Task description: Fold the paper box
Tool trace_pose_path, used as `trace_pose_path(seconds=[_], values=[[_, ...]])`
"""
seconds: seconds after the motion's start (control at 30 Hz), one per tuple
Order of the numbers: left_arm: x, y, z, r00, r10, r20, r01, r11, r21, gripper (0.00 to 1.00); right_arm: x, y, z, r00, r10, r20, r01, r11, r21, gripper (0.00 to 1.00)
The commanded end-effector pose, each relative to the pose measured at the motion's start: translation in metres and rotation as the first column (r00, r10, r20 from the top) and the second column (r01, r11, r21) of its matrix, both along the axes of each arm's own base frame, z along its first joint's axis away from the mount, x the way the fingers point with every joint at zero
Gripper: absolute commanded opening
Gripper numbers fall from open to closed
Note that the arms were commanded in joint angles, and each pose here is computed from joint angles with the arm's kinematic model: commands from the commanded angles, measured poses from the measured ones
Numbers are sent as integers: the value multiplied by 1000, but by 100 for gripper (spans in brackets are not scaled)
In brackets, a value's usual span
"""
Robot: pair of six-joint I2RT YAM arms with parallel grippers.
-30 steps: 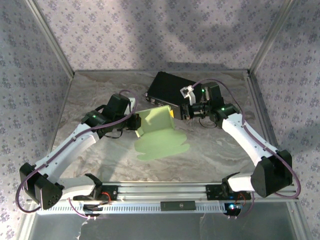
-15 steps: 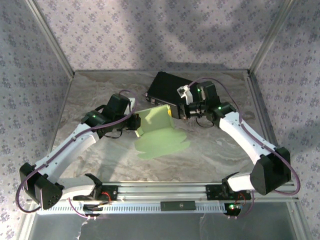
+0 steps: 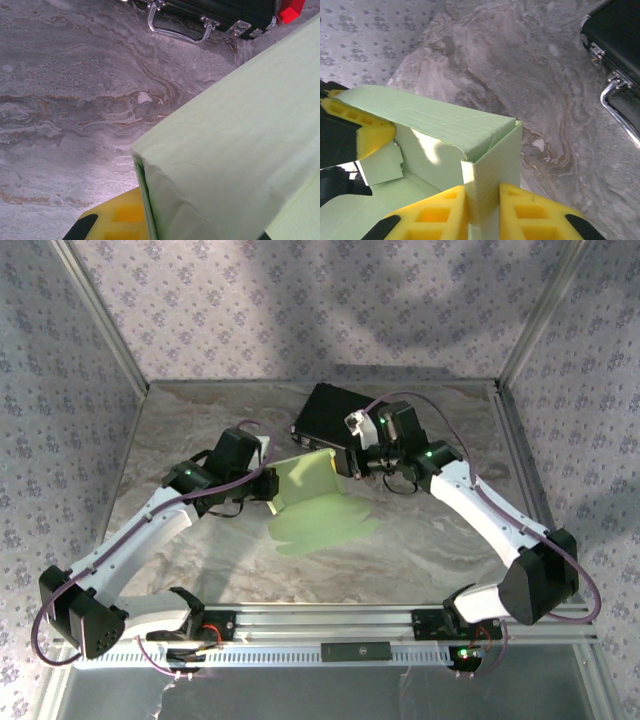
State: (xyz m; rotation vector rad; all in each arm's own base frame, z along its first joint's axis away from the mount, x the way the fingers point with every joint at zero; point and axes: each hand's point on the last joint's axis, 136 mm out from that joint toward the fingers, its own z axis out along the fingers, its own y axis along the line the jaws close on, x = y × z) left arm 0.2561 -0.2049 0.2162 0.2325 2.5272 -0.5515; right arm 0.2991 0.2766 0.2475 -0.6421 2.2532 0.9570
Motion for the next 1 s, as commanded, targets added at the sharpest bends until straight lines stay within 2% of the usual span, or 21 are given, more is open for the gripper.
trace_pose_path(seconds=[0.0, 0.33, 0.73, 0.97], values=[[0, -20, 32, 996, -64, 69, 70, 994, -89, 0, 5, 1, -3, 999, -40, 28, 42, 996, -79, 19], [-1, -23, 35, 994, -75, 77, 81, 993, -88, 0, 6, 14, -10, 996, -65, 64, 75, 984, -161, 16], [0, -24, 34, 994, -75, 80, 81, 993, -83, 0, 7, 31, -20, 980, -163, 114, 190, 937, -293, 7], [-1, -22, 35, 994, -72, 85, 78, 994, -79, 0, 8, 36, -26, 964, -225, 141, 259, 911, -320, 0]])
